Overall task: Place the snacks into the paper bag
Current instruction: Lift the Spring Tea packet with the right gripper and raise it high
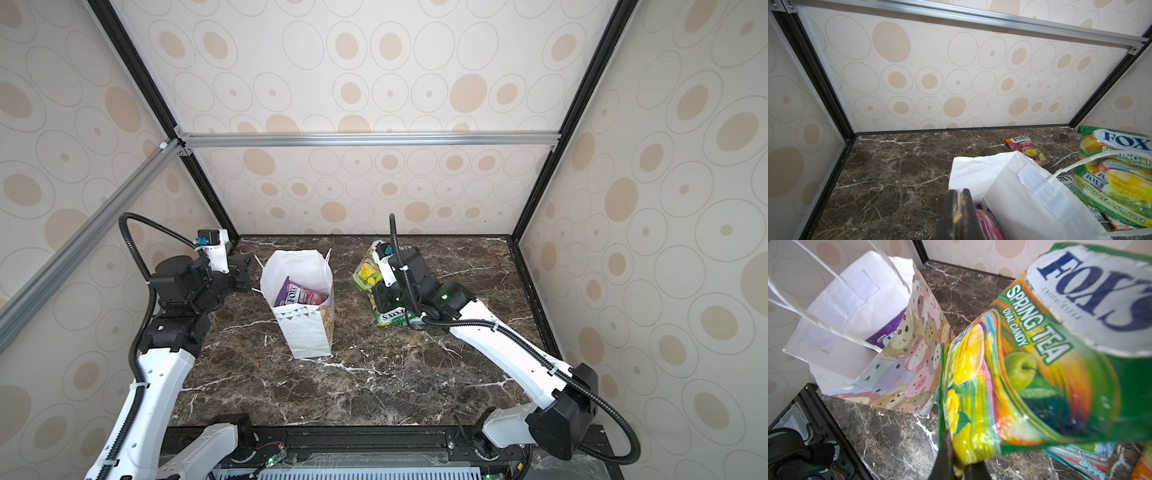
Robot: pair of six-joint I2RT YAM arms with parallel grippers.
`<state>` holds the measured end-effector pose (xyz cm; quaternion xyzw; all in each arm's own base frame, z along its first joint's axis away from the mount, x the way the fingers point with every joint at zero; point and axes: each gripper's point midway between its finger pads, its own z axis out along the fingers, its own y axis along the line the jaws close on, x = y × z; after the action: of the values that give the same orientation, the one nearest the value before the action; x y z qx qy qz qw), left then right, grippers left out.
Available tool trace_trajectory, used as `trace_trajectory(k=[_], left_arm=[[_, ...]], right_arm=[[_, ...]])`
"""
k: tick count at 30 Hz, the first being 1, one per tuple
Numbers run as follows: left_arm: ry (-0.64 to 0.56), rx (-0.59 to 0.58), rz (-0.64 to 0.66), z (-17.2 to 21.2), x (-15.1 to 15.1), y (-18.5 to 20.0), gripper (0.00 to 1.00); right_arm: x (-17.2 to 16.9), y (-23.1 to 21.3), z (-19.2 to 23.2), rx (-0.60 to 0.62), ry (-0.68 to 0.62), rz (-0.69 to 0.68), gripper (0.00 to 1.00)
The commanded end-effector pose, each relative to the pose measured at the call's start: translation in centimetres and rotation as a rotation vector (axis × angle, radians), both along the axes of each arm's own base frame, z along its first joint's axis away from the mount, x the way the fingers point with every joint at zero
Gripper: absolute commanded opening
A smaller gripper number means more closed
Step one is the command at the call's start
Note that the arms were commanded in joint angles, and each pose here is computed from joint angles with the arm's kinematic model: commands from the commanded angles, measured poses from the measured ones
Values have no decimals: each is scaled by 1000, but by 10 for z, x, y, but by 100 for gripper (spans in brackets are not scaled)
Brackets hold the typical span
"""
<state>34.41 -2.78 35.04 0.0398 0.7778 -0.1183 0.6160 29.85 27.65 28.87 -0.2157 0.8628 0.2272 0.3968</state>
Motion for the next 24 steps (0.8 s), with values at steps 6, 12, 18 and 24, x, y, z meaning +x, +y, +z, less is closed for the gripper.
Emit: trace_trajectory(k=[6,12,18,24], left_arm=[[-75,11,-9,21,-5,0,0],[-76,11,-7,21,-5,0,0],[-76,12,-7,22,-5,0,0],[-77,10,-6,22,-5,0,0]], right_arm=[[7,-5,53,26,-127,-4,0],[10,-3,79,24,-167,3,0],[11,-2,97,32,-203,12,0],[9,-2,113,60,-231,21,0]])
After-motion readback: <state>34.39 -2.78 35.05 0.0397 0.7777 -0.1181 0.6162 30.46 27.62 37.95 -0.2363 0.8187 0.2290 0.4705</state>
